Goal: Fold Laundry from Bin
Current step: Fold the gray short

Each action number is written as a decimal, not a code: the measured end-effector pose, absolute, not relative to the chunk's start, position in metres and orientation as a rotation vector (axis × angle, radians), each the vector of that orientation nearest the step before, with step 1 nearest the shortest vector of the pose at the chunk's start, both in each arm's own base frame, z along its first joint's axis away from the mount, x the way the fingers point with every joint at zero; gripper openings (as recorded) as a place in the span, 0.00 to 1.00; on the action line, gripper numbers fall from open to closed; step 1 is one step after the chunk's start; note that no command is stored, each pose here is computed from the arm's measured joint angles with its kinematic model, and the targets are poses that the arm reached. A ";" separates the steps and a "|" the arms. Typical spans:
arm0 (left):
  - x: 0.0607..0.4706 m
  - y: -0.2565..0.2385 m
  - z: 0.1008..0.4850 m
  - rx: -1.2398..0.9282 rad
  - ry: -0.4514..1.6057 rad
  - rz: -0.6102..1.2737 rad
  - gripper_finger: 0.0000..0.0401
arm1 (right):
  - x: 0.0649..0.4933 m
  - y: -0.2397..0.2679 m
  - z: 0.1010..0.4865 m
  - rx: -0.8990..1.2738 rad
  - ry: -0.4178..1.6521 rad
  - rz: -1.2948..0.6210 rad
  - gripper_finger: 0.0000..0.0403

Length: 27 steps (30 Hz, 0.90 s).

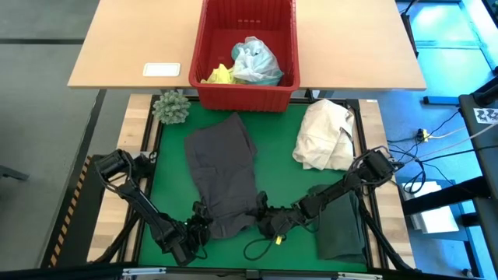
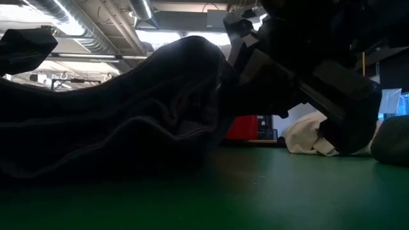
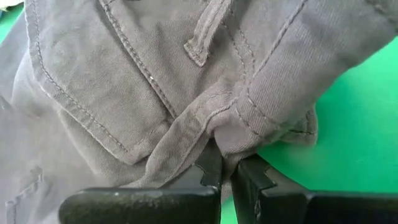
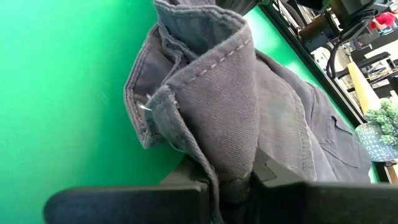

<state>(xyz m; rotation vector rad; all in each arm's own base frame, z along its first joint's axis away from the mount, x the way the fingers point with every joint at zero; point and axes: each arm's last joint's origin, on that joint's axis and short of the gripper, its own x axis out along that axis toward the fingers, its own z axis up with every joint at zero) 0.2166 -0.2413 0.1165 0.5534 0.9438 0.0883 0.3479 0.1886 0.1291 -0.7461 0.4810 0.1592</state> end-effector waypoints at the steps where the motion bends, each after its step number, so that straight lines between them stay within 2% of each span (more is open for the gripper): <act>1: 0.217 -0.241 0.116 0.553 0.944 0.088 0.02 | 0.348 0.189 0.130 -0.745 0.480 0.159 0.07; 15: 0.226 -0.254 0.133 0.501 0.931 0.053 0.02 | 0.347 0.188 0.138 -0.734 0.459 0.147 0.07; 27: 0.227 -0.257 0.136 0.391 0.915 0.095 0.02 | 0.343 0.195 0.140 -0.737 0.448 0.167 0.07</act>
